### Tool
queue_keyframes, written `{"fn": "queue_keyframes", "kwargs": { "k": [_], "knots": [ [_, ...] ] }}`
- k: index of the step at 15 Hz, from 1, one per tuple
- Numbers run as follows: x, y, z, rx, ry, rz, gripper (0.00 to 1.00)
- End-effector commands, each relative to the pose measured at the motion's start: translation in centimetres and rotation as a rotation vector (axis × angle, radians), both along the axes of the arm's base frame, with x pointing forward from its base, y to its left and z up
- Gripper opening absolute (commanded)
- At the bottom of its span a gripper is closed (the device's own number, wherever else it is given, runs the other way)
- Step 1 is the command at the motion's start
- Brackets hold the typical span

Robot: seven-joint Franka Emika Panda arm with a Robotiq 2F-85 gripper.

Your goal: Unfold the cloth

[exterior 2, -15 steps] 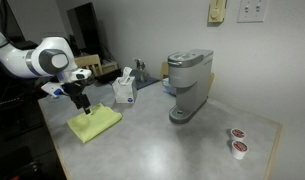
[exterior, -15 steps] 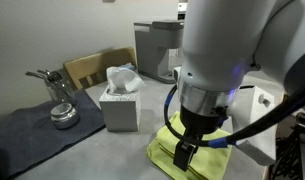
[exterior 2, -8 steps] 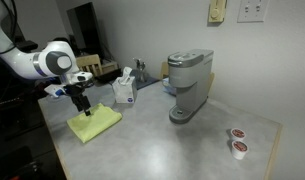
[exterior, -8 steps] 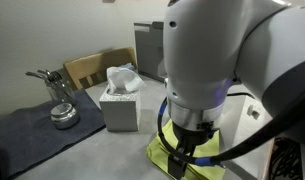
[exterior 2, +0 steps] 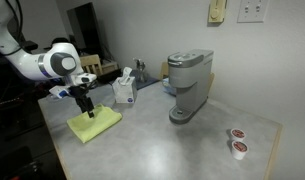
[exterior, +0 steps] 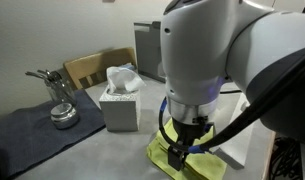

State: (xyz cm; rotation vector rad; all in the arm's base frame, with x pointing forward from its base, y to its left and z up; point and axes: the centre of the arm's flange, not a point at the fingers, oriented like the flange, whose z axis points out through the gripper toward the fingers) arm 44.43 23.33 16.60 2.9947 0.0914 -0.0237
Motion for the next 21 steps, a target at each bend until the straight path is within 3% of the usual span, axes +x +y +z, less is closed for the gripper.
{"fn": "queue_keyframes", "kwargs": {
  "k": [1,10,11,14,21],
  "knots": [
    [0.40,-0.03,-0.39,-0.026,0.001,-0.008,1.00],
    [0.20,0.15,-1.05,-0.020,0.009,0.004,0.98],
    [0.20,0.12,-1.10,-0.020,0.009,0.004,0.80],
    [0.17,0.11,-1.14,-0.020,0.010,0.006,0.64],
    [0.20,0.15,-1.10,-0.023,0.011,0.011,0.16]
  ]
}}
